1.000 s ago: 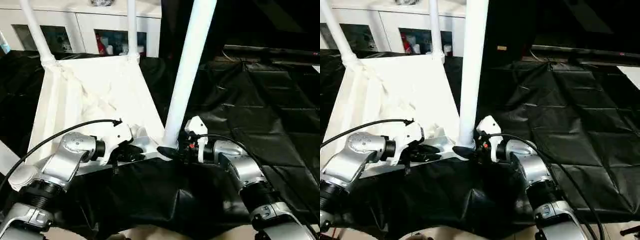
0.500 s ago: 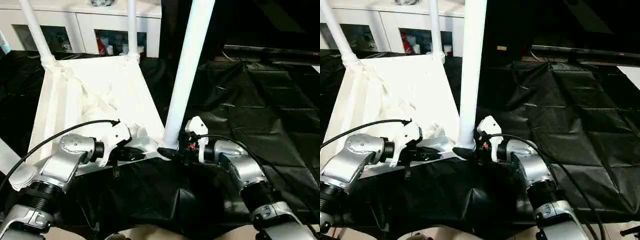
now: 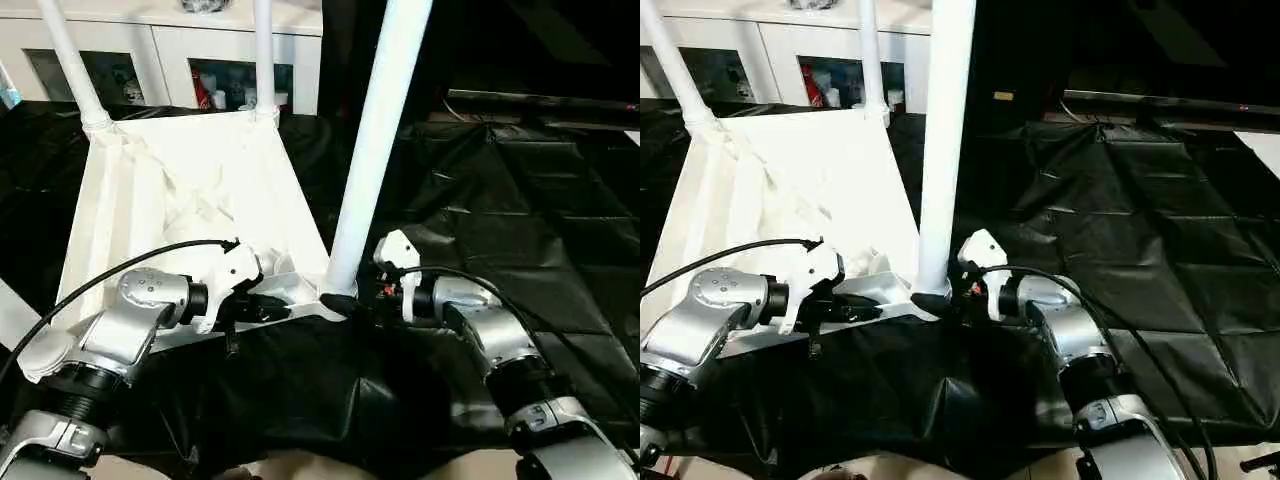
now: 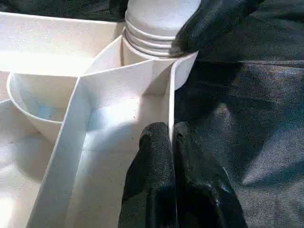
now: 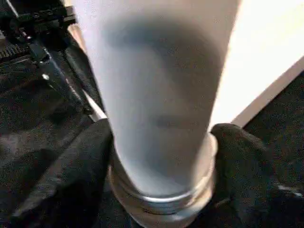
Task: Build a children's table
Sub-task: Rotate leg to tighten
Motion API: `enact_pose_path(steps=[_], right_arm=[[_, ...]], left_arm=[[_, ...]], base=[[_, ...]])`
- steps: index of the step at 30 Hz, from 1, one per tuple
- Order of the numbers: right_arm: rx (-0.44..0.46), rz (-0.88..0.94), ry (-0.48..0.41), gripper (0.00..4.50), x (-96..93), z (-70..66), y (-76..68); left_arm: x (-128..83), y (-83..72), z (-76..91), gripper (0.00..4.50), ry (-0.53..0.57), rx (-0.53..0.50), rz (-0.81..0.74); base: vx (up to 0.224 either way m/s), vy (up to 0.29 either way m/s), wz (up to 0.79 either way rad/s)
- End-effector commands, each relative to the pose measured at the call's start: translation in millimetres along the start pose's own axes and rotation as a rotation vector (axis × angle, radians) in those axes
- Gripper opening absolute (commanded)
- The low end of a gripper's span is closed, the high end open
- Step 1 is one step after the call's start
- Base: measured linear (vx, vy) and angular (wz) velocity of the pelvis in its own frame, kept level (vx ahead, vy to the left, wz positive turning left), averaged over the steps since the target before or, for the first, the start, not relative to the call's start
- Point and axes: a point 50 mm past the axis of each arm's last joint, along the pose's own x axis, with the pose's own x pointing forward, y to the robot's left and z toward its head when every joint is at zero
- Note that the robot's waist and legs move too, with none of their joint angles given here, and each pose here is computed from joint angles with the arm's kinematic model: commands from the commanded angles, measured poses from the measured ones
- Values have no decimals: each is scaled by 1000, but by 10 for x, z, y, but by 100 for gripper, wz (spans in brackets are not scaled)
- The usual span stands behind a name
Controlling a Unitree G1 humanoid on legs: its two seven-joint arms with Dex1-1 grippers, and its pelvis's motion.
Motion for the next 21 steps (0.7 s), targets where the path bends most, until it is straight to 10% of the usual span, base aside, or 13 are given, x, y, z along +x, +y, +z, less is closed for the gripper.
enact_pose_path(steps=[1, 11, 21], right_arm=[[-7, 3, -9, 311, -7, 33, -13], [21, 7, -19, 274, 69, -40, 68], [128, -355, 12, 273, 404, -172, 54]], left_arm=[[44, -61, -27, 0, -27, -29, -36], [128, -69, 10, 0, -61, -16, -1], [572, 33, 376, 0, -126, -14, 192]], base=[[0, 0, 0], [0, 0, 0], [0, 0, 0]])
